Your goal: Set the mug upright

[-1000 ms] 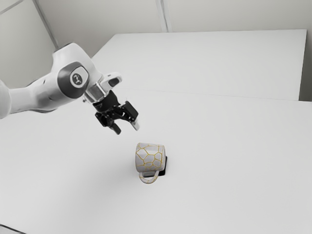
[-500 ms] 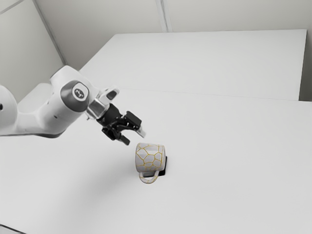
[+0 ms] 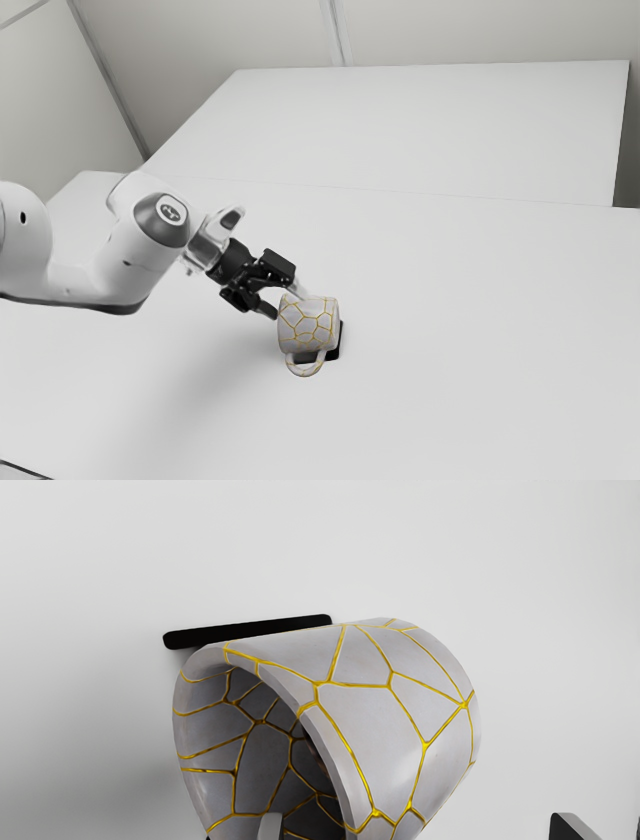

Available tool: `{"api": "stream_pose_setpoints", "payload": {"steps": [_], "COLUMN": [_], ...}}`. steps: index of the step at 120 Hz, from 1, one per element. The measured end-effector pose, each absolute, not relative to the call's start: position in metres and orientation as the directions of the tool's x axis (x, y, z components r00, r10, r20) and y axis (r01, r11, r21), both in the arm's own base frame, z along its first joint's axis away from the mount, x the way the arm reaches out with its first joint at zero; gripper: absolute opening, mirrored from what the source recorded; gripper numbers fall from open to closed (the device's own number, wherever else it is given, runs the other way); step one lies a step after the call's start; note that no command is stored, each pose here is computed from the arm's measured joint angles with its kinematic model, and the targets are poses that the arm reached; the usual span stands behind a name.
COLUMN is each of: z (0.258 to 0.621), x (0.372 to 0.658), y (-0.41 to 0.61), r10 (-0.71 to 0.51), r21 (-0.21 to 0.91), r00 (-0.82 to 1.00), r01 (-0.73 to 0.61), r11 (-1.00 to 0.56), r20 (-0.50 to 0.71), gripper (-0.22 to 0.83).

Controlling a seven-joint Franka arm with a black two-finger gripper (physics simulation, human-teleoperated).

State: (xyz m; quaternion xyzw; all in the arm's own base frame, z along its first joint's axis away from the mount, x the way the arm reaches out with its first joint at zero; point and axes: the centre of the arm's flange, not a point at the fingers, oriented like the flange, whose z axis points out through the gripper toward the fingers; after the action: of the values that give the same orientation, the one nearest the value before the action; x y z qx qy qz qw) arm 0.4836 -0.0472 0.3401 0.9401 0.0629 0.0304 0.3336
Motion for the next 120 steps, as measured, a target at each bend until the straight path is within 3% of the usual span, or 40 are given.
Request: {"api": "stream_pose_setpoints", "payload": {"steps": [71,105,120], "z": [0.304,0.307,0.314], "x": [0.465,0.465,0.466], "y": [-0.05,-0.052,-0.054], "r10": [0.232,0.2,0.178], "r21": [0.789,0.798,0.792], "r00": [0.969,0.964,0.959], "r01": [0.075,-0.019,-0.068], "r11": [-0.61,-0.602,-0.607], "r20": [0.088,0.174,0.219], "gripper": [0.57,0.09,-0.04]}}
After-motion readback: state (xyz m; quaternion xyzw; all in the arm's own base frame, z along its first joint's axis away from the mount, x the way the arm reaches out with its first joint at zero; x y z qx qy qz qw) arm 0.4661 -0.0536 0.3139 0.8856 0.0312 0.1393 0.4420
